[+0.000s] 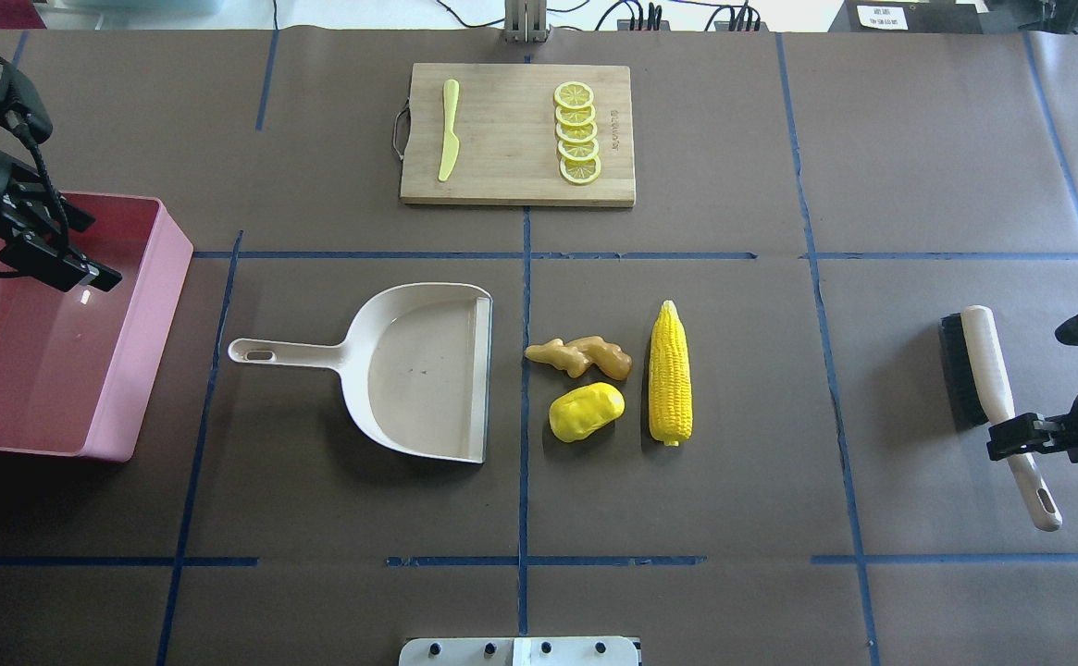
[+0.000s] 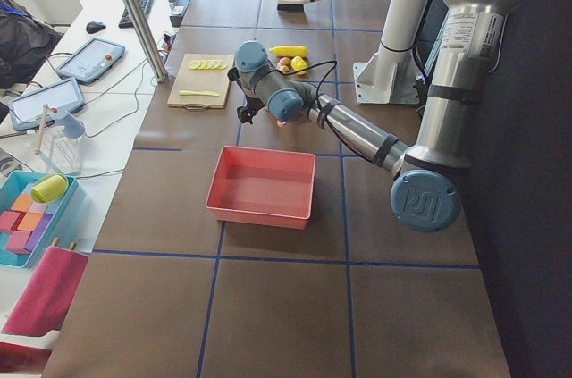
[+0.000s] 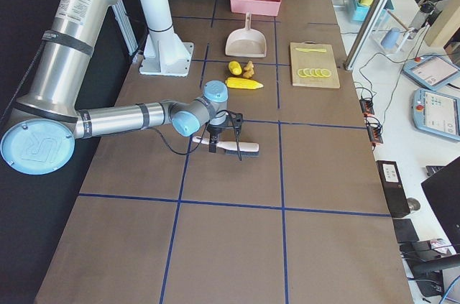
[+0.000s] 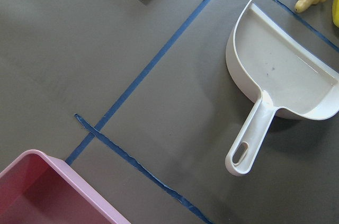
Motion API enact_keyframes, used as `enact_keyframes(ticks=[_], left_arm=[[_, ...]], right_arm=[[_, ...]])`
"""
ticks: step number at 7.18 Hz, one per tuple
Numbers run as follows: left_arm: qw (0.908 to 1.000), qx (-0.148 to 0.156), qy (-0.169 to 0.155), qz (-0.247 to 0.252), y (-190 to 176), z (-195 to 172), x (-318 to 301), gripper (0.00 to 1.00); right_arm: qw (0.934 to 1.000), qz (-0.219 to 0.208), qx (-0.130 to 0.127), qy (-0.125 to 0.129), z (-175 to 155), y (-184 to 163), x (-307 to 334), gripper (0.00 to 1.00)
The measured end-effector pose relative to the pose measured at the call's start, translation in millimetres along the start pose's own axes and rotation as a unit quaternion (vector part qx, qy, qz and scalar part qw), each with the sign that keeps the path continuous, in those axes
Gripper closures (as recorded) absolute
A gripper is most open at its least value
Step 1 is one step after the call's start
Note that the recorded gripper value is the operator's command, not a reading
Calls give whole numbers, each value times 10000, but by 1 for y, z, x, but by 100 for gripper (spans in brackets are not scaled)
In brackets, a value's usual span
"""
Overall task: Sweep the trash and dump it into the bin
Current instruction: 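Grasp the white dustpan handle with the left gripper while the right grasps the brush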
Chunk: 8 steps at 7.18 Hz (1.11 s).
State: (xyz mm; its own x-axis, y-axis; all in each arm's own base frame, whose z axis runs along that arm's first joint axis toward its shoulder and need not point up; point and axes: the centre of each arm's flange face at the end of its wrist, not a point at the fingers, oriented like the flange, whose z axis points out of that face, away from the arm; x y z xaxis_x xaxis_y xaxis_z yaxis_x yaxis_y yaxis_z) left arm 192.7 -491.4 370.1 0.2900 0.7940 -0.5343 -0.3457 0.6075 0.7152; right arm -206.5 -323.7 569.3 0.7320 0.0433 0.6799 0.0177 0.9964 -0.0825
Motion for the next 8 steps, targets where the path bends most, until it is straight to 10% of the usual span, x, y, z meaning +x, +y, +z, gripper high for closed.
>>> enact_keyframes(ticks=[3, 6, 8], left_arm=[[9999, -20, 0, 128, 3, 2, -2, 0], [9999, -44, -4, 138, 6, 4, -5, 0], [9999, -45, -4, 138, 7, 4, -5, 0]], right_arm=[[9999, -117, -95, -49, 8, -1, -14, 42], [9998, -103, -150, 2, 17, -3, -11, 53], [9998, -93, -167, 23, 20, -4, -9, 99]])
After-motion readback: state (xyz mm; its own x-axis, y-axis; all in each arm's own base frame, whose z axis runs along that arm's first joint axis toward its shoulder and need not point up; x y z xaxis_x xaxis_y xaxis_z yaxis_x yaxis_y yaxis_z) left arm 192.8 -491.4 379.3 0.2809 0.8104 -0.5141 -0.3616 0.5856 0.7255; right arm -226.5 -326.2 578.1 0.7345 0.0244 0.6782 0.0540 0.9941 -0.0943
